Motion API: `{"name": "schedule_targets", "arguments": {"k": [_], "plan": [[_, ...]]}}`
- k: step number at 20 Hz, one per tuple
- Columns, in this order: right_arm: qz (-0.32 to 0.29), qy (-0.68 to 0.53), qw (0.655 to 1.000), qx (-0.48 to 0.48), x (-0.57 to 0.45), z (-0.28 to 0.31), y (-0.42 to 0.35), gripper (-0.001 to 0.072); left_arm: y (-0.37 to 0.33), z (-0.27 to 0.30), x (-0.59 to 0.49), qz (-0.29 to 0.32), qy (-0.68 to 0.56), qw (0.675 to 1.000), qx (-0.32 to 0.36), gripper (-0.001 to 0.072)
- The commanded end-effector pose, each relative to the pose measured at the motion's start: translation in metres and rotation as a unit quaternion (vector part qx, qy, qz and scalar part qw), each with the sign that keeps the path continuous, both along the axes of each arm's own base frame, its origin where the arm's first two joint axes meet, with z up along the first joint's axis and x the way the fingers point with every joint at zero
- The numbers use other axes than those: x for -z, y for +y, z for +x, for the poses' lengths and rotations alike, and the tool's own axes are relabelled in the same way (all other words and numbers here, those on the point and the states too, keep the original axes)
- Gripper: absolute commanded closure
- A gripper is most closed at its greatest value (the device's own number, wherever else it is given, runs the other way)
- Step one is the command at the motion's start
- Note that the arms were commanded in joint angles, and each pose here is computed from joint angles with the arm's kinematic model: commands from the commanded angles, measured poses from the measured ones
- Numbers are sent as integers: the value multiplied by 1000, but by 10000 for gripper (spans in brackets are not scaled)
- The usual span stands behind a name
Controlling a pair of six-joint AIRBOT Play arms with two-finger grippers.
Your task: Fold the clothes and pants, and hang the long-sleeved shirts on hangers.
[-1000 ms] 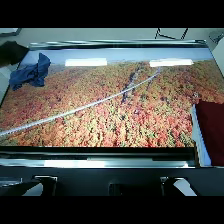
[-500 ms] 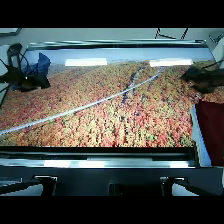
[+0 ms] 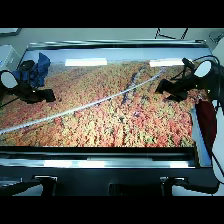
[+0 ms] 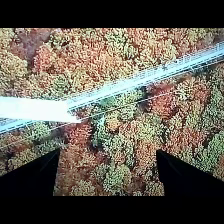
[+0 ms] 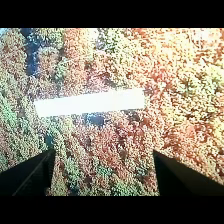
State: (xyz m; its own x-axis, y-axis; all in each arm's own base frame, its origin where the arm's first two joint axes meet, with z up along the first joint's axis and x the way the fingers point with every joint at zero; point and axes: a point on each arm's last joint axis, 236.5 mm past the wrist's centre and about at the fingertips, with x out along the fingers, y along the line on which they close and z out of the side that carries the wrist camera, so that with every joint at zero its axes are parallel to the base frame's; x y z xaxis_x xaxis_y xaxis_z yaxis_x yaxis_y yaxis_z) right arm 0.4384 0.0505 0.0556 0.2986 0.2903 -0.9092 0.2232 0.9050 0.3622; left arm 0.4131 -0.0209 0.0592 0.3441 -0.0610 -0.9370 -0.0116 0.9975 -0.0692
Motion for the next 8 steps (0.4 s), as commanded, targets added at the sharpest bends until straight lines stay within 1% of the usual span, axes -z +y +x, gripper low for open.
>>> {"name": "schedule_targets", "arguments": {"k": [1,8], "plan": [[1,7,1000,-4,3,-2,4,24,0,-2,2,1,2,1000,2,-6],[1,7,1000,-4,3,-2,4,24,0,-2,3,1,3,1000,2,-6]]}}
